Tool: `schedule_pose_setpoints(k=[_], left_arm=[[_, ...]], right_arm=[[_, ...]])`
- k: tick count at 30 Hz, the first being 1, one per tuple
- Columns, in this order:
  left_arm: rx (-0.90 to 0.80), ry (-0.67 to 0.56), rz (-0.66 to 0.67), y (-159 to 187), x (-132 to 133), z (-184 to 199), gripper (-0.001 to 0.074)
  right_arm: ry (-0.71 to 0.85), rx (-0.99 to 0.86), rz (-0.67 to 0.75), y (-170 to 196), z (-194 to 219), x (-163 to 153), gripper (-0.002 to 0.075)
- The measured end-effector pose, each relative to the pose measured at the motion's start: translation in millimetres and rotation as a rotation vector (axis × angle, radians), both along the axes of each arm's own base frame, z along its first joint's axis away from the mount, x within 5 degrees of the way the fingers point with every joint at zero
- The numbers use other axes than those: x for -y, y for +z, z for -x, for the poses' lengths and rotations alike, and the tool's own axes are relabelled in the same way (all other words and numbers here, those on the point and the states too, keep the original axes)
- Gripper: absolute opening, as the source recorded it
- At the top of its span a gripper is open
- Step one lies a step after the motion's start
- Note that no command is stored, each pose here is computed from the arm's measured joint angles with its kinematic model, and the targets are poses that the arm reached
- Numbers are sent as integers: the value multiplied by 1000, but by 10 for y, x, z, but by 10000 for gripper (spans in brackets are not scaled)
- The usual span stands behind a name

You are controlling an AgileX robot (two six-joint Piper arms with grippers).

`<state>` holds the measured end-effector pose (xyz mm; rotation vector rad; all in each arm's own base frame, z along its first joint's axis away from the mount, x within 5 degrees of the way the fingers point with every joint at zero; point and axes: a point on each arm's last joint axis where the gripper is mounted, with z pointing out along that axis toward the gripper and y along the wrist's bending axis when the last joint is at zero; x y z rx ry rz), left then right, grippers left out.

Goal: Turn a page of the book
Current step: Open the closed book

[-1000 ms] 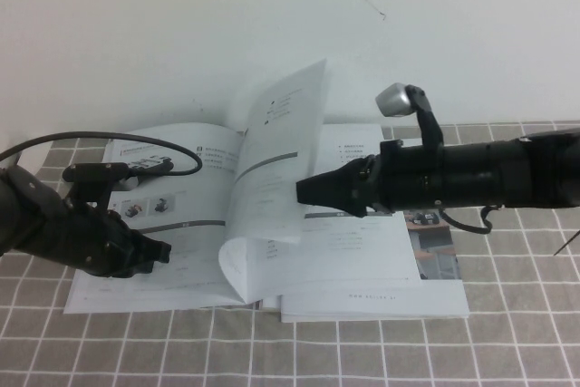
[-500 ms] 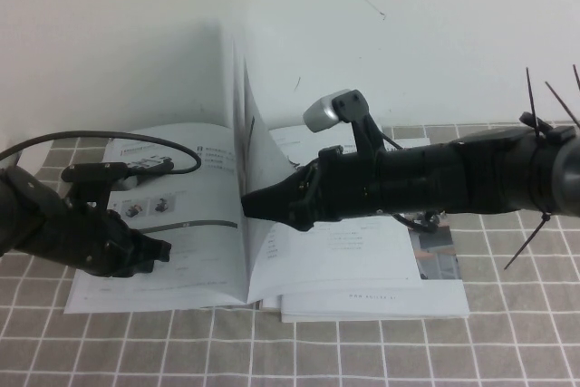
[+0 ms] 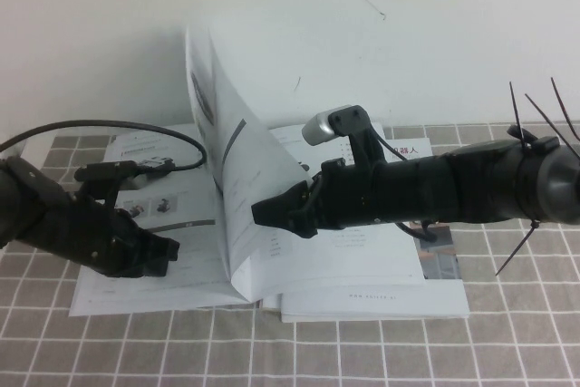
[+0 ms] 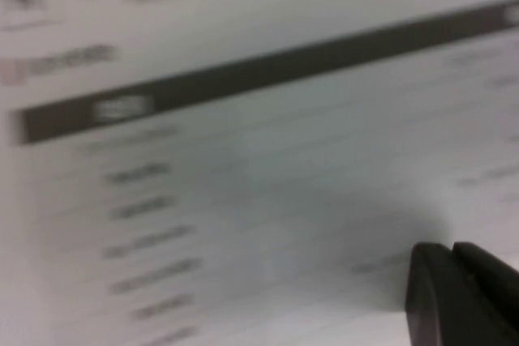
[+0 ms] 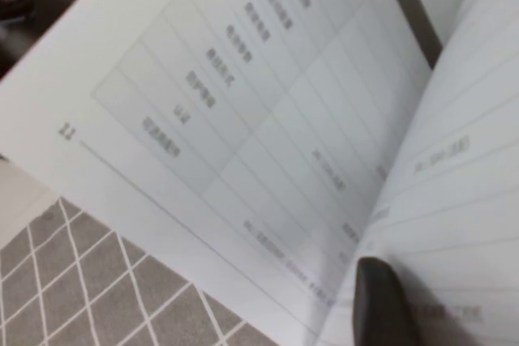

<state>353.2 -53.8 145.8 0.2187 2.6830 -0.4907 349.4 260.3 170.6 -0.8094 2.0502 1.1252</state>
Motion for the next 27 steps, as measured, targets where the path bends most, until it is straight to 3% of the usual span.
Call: schedule_pose_setpoints(k=[4,14,17,21,27], left_arm=[[25,-58,46,301,65,31,-4],[463,-139,112,1978,122,187,-4],[542,-174,140,2340,147,292,-4],[547,-194,152,2419,162,324,-4],[442,-208,95,2045,150,75,-4]], right_arm=[[-1,-1,-1,1,-1,0,324],[-8,1,3,-2,-7,3,324],[-9,1,4,-3,-8,4,324],[-34,-5,16,-14,-25,14,324],[-140,-37,83,34,-114,171,324]])
